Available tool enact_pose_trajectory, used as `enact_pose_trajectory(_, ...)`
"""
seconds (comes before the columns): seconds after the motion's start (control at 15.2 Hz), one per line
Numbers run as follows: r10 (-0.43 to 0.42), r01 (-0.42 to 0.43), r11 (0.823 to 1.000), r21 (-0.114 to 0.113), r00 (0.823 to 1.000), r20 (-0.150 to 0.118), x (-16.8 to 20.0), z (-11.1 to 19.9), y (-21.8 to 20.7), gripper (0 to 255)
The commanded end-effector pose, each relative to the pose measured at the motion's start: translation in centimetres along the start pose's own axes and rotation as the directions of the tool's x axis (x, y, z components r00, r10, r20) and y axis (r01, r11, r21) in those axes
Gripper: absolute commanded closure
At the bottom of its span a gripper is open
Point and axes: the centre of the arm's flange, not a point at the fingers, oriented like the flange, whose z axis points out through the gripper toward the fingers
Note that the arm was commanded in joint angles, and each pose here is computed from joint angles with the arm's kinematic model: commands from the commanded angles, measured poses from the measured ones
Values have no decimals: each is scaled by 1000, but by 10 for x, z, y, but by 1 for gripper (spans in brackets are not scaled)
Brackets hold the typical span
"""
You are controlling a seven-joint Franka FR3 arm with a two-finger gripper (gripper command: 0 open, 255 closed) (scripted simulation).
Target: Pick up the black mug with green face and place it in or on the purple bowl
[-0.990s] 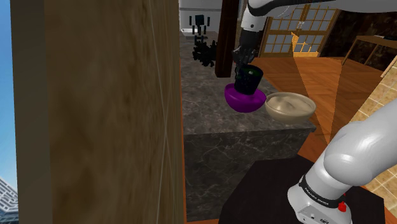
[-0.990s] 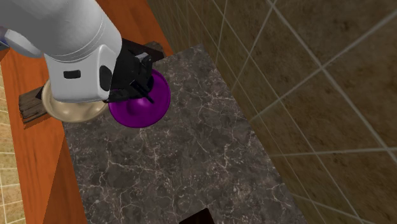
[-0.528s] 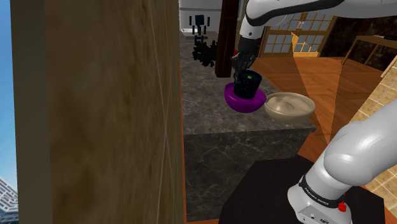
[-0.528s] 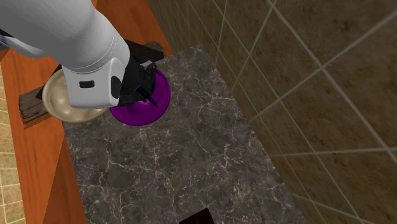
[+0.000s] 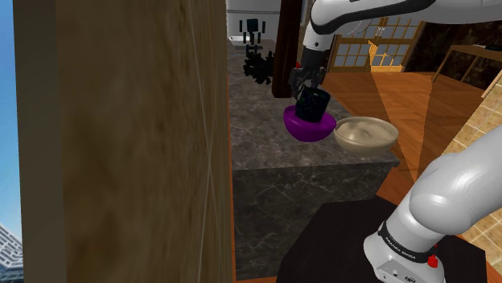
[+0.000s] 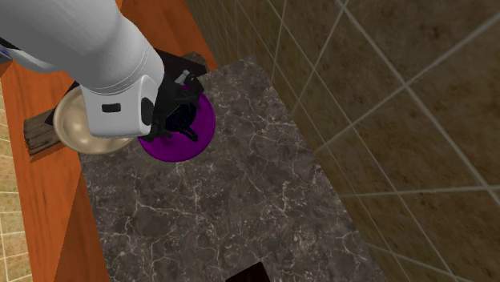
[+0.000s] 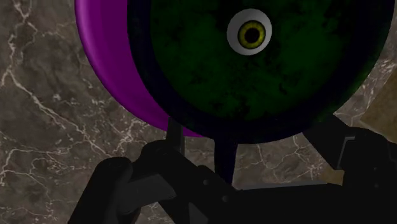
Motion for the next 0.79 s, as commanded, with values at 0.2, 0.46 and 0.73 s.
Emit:
enact_pose_trajectory(0.2, 0, 0, 1000, 0, 1000, 2, 1, -13, 0, 0)
enact_pose_trajectory(0.46, 0, 0, 1000, 0, 1000, 2, 1, -50, 0, 0)
enact_pose_trajectory(0.73, 0, 0, 1000, 0, 1000, 2, 1, -50, 0, 0)
